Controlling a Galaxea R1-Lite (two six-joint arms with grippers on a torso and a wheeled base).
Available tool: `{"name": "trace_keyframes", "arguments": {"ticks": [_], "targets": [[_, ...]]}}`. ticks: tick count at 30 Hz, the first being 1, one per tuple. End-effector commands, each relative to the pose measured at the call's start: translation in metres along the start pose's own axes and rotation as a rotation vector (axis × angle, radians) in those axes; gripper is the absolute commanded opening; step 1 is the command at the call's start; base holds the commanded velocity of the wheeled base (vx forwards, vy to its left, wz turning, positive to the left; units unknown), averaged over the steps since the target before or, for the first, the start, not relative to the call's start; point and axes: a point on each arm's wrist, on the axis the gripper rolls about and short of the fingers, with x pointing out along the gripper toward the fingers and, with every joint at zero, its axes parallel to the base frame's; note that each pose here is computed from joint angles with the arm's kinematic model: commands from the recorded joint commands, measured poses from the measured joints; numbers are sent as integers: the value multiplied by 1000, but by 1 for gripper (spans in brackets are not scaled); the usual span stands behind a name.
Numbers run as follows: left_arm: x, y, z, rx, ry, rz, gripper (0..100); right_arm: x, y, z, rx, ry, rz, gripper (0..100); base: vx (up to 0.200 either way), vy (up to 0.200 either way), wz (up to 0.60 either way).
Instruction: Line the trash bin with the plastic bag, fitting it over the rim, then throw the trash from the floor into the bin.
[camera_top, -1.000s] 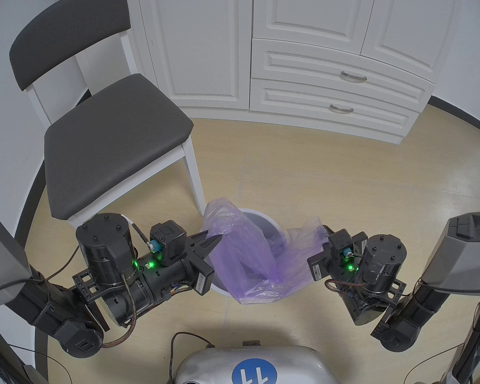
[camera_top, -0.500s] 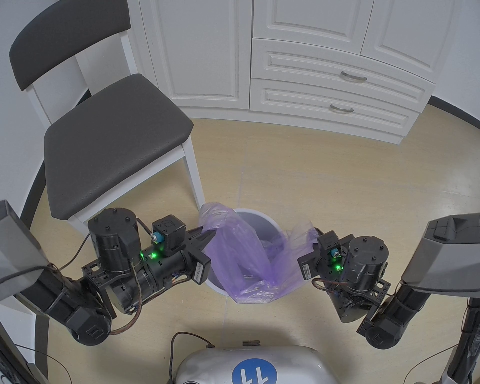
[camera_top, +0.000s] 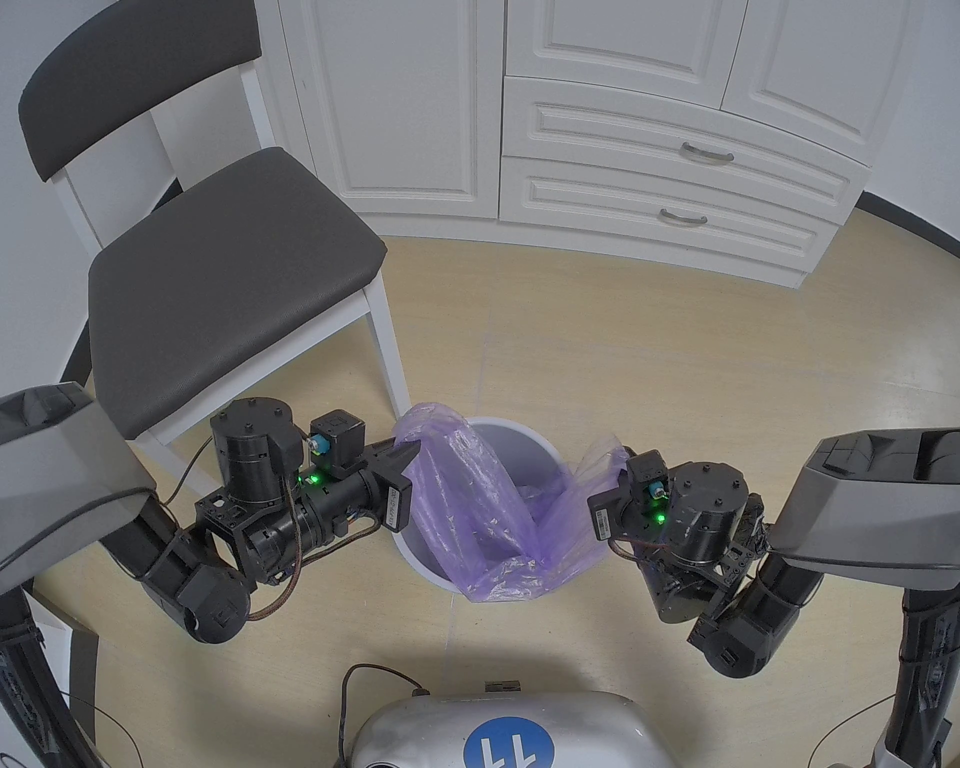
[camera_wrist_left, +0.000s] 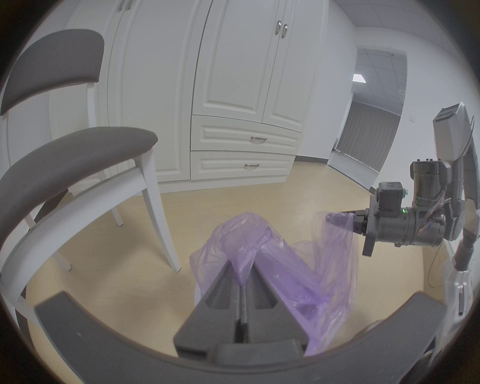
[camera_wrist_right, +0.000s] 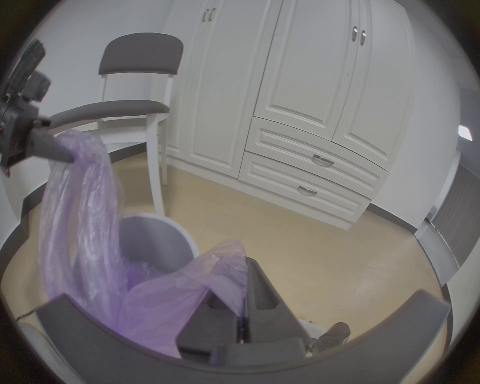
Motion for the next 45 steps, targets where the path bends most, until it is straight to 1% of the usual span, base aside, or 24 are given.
{"name": "trace_keyframes", "arguments": {"ticks": [1, 7, 10, 11, 15, 21, 24, 27, 28, 29, 33, 34, 36, 37, 38, 43, 44, 45], "targets": [[11, 11, -14, -10, 38, 27, 0, 27, 4, -11, 55, -21, -44, 0, 0, 0, 0], [27, 31, -30, -13, 63, 79, 0, 51, 7, -5, 165, -86, -85, 0, 0, 0, 0], [29, 45, -34, -15, 76, 113, 0, 63, 6, -6, 194, -106, -106, 0, 0, 0, 0], [28, 50, -35, -1, 86, 125, 0, 66, 5, -7, 200, -110, -113, 0, 0, 0, 0], [20, 63, -34, 54, 114, 158, 0, 75, 3, -8, 213, -127, -132, 0, 0, 0, 0], [17, 63, -36, 56, 157, 152, 0, 87, -9, -13, 214, -129, -171, 0, 0, 0, 0], [15, 65, -38, 65, 169, 155, 0, 90, -17, -20, 199, -114, -185, 0, 0, 0, 0], [14, 68, -39, 77, 171, 161, 0, 91, -20, -19, 194, -114, -193, 0, 0, 0, 0], [10, 70, -41, 111, 185, 165, 0, 91, -28, -19, 187, -105, -212, 0, 0, 0, 0], [9, 71, -40, 117, 186, 166, 0, 89, -32, -19, 172, -96, -217, 0, 0, 0, 0], [6, 70, -38, 115, 198, 164, 0, 78, -42, -24, 97, -49, -223, 0, 0, 0, 0], [6, 70, -38, 115, 198, 164, 0, 77, -43, -24, 91, -46, -222, 0, 0, 0, 0], [3, 70, -36, 114, 204, 165, 0, 67, -53, -25, 46, -11, -226, 0, 0, 0, 0], [3, 70, -36, 114, 204, 165, 0, 67, -53, -25, 46, -11, -226, 0, 0, 0, 0], [2, 70, -36, 114, 208, 163, 0, 63, -56, -24, 29, 5, -225, 0, 0, 0, 0], [0, 71, -38, 141, 221, 164, 0, 45, -65, -38, -79, 91, -213, 0, 0, 0, 0], [-1, 72, -39, 143, 223, 166, 0, 44, -67, -40, -90, 100, -214, 0, 0, 0, 0], [-1, 74, -39, 148, 225, 170, 0, 40, -71, -43, -122, 123, -213, 0, 0, 0, 0]]}}
